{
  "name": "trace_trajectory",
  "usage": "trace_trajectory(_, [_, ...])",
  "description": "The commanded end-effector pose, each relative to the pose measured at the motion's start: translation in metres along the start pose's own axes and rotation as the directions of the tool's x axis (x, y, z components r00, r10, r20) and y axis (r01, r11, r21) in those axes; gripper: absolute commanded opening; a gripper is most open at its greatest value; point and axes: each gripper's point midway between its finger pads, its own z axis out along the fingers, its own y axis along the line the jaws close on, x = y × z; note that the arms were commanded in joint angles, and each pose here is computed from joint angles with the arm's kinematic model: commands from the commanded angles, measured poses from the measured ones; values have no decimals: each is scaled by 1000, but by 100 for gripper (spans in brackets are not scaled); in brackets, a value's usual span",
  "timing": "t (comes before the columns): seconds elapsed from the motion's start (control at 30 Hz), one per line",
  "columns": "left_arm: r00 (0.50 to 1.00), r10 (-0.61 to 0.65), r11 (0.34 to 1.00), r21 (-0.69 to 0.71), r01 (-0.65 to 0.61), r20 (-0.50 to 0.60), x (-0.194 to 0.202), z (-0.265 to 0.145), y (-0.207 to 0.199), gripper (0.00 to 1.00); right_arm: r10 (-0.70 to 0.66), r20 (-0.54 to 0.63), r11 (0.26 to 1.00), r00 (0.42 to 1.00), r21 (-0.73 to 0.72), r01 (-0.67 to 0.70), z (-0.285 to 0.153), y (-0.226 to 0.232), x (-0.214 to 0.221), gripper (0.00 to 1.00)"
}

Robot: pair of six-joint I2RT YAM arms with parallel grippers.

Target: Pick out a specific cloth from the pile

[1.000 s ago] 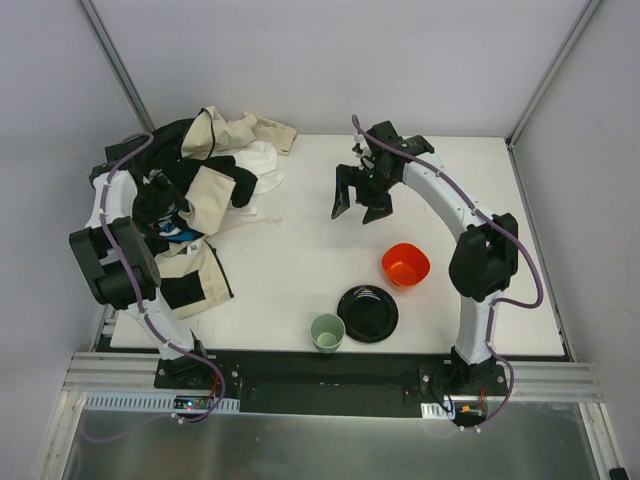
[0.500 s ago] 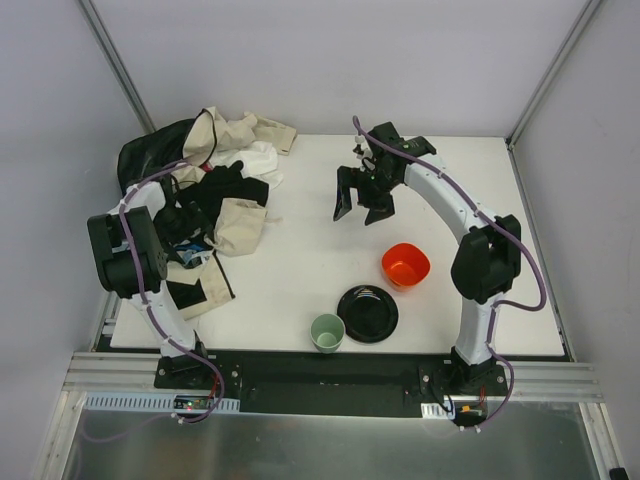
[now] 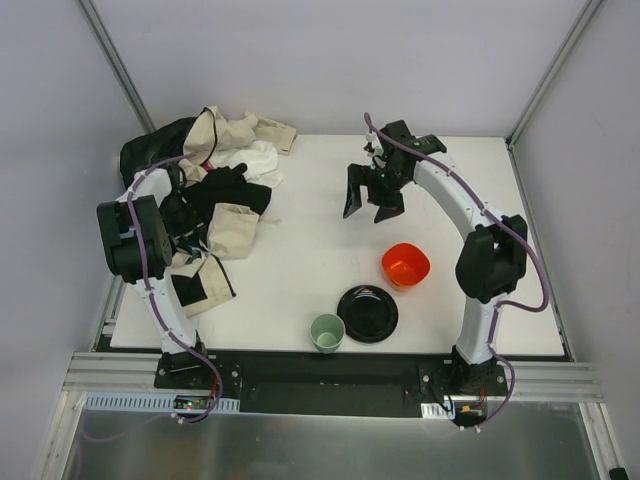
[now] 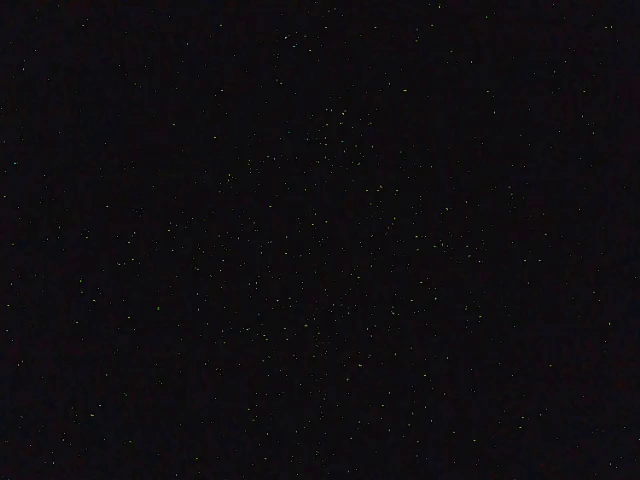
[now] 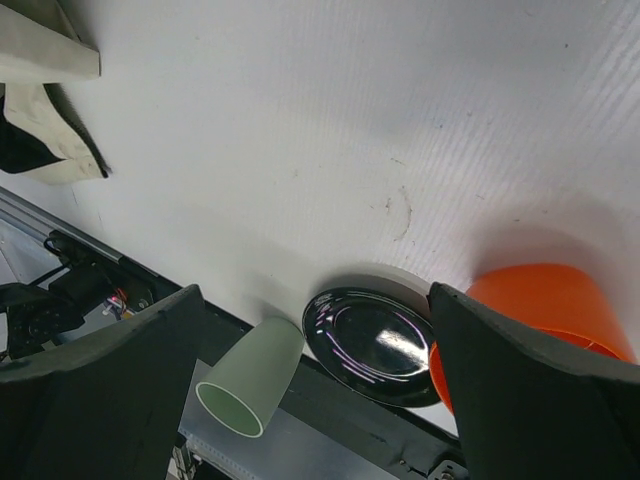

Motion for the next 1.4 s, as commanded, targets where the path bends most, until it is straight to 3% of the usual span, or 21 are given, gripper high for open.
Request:
trace_trajectory(0.0, [997, 65, 998, 5, -65, -39, -5, 7, -10, 0, -15, 30, 1000, 999, 9, 14, -25, -1, 6, 96])
trace_trajectory(0.23, [982, 80, 987, 124, -102, 172, -38, -80, -47, 0, -11, 25, 1000, 1000, 12, 10, -24, -6, 8, 96])
trace_trajectory(0.4, [928, 29, 957, 259, -133, 371, -63, -168, -80, 0, -9, 19, 1000, 1000, 8, 9, -22, -8, 7, 96])
trace_trajectory(0.6, [791, -93, 870, 436, -231, 605, -94, -285, -124, 0, -5, 18, 1000, 1000, 7, 5, -23, -12, 6, 96])
trace_trajectory(0.87, [604, -371, 640, 665, -384, 705, -140, -392, -180, 0, 7, 22, 1000, 1000, 15, -7, -26, -17, 8, 96])
trace_trajectory(1.03, [500, -473, 617, 678, -400, 726, -181, -404, -191, 0, 17, 20, 999, 1000, 28, -17, -27, -23, 12, 96])
trace_trajectory(1.17, [424, -480, 677, 632, -377, 768, -215, -383, -191, 0, 23, 19, 999, 1000, 36, -24, -28, -26, 15, 96])
trace_trajectory(1.23, [425, -456, 716, 607, -346, 781, -229, -359, -190, 0, 22, 18, 999, 1000, 38, -22, -28, -26, 16, 96])
trace_trajectory(1.37, [537, -392, 786, 575, -227, 747, -242, -275, -185, 0, 24, 18, 999, 1000, 41, -24, -28, -27, 17, 96])
